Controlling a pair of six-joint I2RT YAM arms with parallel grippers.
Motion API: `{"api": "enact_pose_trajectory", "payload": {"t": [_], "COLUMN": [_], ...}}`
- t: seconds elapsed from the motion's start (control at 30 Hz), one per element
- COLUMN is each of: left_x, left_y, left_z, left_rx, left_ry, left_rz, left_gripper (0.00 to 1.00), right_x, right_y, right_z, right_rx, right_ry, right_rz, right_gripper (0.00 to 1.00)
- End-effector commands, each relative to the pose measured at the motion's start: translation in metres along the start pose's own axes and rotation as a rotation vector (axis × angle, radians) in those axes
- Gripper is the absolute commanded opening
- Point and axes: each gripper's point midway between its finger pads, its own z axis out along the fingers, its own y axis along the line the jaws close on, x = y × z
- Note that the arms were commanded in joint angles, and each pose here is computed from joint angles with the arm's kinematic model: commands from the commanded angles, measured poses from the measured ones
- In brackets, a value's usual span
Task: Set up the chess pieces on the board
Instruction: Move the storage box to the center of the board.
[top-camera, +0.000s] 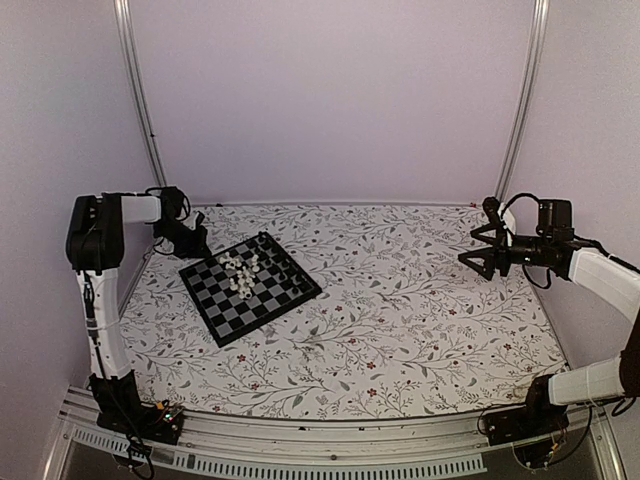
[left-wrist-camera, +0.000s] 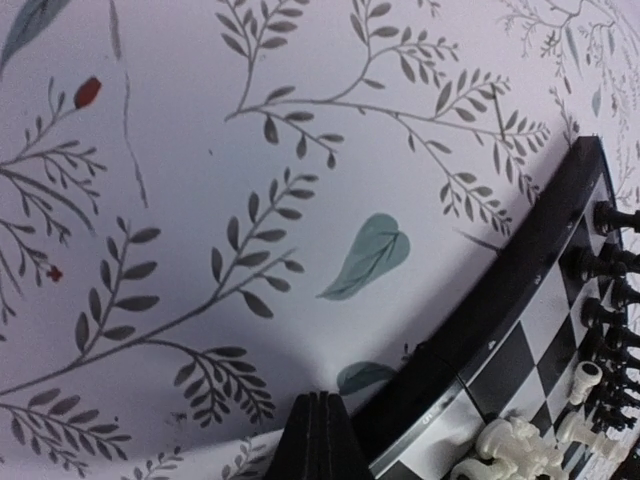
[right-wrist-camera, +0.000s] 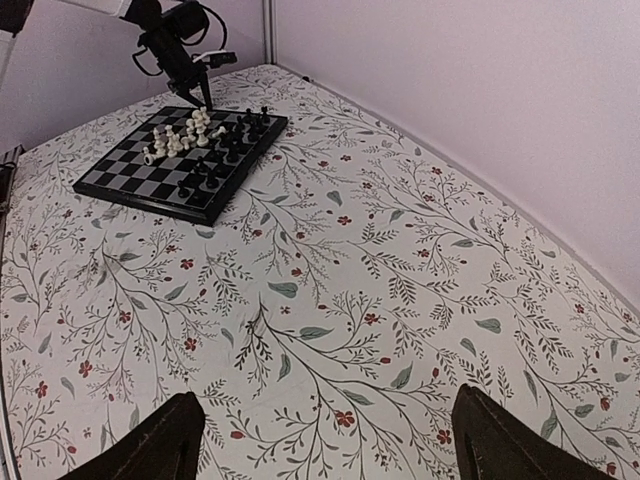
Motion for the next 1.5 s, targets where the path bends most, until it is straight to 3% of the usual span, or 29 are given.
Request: {"api": "enact_pose_trajectory", "payload": {"t": [0.0,0.67,1.47], "left_x": [0.036,0.178,0.286], "left_y": [-0.009,-0.068,-0.104], "left_z": [-0.006,-0.004,-0.016], "left_rx": [-0.017,0.026,-0.029], "left_ry": [0.074,0.266,0.457], "left_rz": [0.008,0.068,0.176], "left_gripper": [0.0,0.0,0.01], "right_x": [-0.008,-0.012,-0.008], "right_y": [0.002,0.012,0.014], "right_z": [-0.005,-0.005,-0.001], "right_rx": [-0.017,-0.075,-0.102], "right_ry": [-0.012,-0.021,-0.021], "right_rz": [-0.022,-0.023,0.005], "right_gripper": [0.89,0.87,0.86]}}
